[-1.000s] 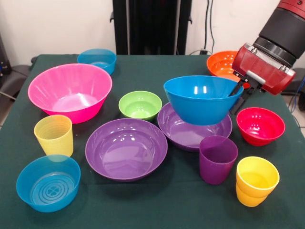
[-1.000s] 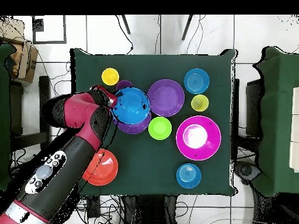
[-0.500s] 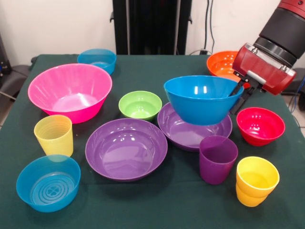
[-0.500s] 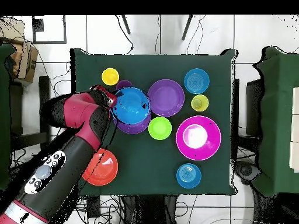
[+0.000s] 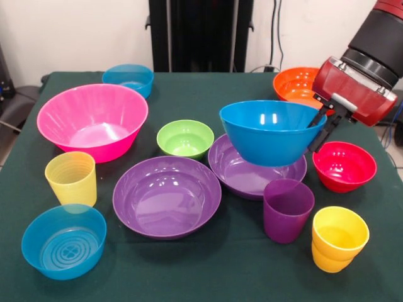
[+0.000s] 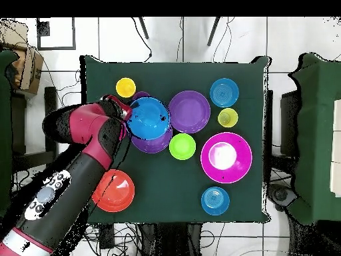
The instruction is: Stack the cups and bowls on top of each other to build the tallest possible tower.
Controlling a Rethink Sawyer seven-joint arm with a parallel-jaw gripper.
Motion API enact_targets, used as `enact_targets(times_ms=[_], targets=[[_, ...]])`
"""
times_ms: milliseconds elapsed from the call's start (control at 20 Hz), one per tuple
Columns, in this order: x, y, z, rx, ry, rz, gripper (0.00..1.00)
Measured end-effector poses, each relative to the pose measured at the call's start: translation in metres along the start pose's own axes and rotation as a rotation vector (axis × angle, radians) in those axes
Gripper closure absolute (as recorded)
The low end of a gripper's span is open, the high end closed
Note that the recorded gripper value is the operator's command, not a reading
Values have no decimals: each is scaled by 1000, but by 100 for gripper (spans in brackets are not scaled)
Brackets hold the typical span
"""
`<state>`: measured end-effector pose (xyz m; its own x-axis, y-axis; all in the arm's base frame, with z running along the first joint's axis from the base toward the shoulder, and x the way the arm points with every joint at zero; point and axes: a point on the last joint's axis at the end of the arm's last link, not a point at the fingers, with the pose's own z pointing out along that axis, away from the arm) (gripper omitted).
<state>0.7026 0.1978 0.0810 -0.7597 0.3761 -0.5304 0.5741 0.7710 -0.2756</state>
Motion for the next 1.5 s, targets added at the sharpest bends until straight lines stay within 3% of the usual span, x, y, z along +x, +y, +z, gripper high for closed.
enact_targets(times_ms=[450, 850, 1500], targets=[[-2, 14, -2, -17, -17, 33, 100], [-2, 15, -2, -19, -18, 62, 100], [6, 27, 6, -25, -18, 61, 100]])
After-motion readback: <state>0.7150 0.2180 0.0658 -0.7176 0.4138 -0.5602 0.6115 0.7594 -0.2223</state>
